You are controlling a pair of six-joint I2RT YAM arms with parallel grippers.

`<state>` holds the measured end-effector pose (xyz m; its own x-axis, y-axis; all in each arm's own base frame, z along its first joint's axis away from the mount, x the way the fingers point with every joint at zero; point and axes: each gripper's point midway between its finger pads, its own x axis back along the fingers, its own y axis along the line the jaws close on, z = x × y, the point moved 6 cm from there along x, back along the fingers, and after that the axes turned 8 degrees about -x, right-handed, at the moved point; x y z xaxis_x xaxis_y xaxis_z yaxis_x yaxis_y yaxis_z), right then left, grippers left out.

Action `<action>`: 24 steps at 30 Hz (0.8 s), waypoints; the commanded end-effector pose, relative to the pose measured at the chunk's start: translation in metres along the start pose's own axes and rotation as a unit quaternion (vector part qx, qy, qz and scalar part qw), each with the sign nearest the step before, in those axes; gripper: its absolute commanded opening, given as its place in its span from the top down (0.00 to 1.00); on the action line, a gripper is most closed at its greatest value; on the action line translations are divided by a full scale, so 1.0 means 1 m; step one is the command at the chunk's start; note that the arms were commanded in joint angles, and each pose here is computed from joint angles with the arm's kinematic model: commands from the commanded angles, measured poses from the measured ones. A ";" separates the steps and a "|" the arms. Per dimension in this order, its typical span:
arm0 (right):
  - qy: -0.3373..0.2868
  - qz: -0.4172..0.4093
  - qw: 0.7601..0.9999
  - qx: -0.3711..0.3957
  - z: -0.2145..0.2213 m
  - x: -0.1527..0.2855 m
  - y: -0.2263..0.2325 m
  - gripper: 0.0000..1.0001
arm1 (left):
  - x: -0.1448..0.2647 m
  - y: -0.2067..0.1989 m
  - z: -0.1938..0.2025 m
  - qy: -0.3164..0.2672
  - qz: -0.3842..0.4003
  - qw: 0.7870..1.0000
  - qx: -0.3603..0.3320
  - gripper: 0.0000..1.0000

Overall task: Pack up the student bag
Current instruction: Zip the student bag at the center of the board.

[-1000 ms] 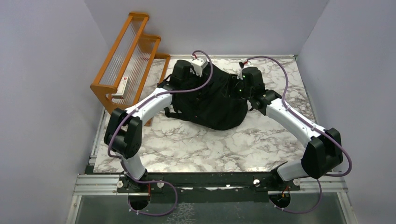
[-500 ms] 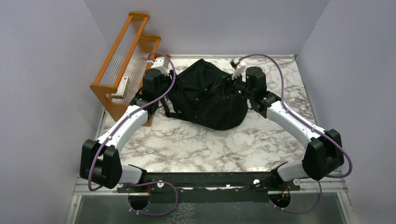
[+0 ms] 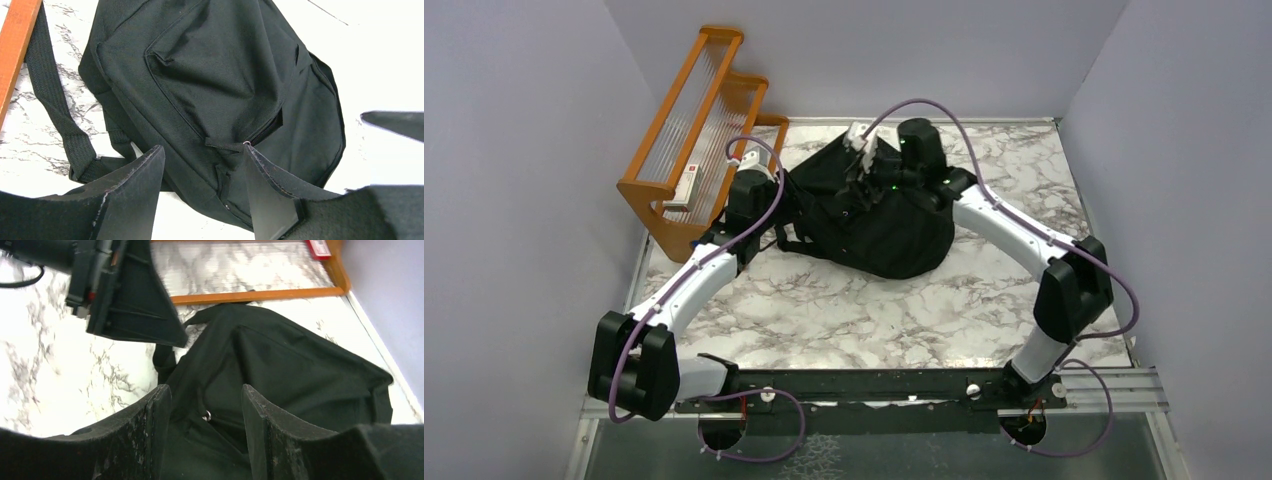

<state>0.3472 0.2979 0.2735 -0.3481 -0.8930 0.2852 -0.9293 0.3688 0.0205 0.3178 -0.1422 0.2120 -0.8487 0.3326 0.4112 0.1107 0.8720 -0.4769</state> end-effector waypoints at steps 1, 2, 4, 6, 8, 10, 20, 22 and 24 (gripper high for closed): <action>0.085 -0.012 0.988 0.125 0.012 -0.019 0.010 0.42 | 0.006 -0.004 -0.011 -0.023 0.002 1.000 0.009 0.39; 0.102 -0.019 0.985 0.139 0.015 -0.025 0.011 0.42 | 0.007 -0.003 -0.013 -0.026 0.000 1.000 0.008 0.39; 0.133 -0.030 0.978 0.157 0.016 -0.035 0.010 0.42 | 0.010 -0.001 -0.013 -0.024 -0.007 1.000 0.009 0.39; 0.167 -0.041 0.972 0.157 0.025 -0.042 0.010 0.43 | 0.014 0.006 -0.014 -0.031 -0.032 0.999 0.013 0.39; 0.193 -0.039 0.968 0.155 0.033 -0.048 0.009 0.44 | 0.018 0.011 -0.014 -0.038 -0.048 0.998 0.020 0.40; 0.207 -0.034 0.966 0.153 0.038 -0.052 0.007 0.44 | 0.022 0.017 -0.015 -0.046 -0.065 0.996 0.028 0.41; 0.258 -0.048 0.955 0.136 0.058 -0.072 0.016 0.45 | 0.035 0.027 -0.016 -0.062 -0.098 0.992 0.041 0.43; 0.270 -0.049 0.952 0.139 0.063 -0.078 0.019 0.45 | 0.035 0.028 -0.014 -0.060 -0.099 0.992 0.041 0.43; 0.281 -0.045 0.948 0.143 0.067 -0.082 0.020 0.45 | 0.035 0.027 -0.015 -0.062 -0.097 0.993 0.041 0.43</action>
<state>0.3526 0.3556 0.1976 -0.2195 -0.6666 0.7124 -0.9756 0.1522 -0.1581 0.3018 -0.1079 0.2243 -0.8997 0.1468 0.4111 -0.0687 0.8824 -0.4655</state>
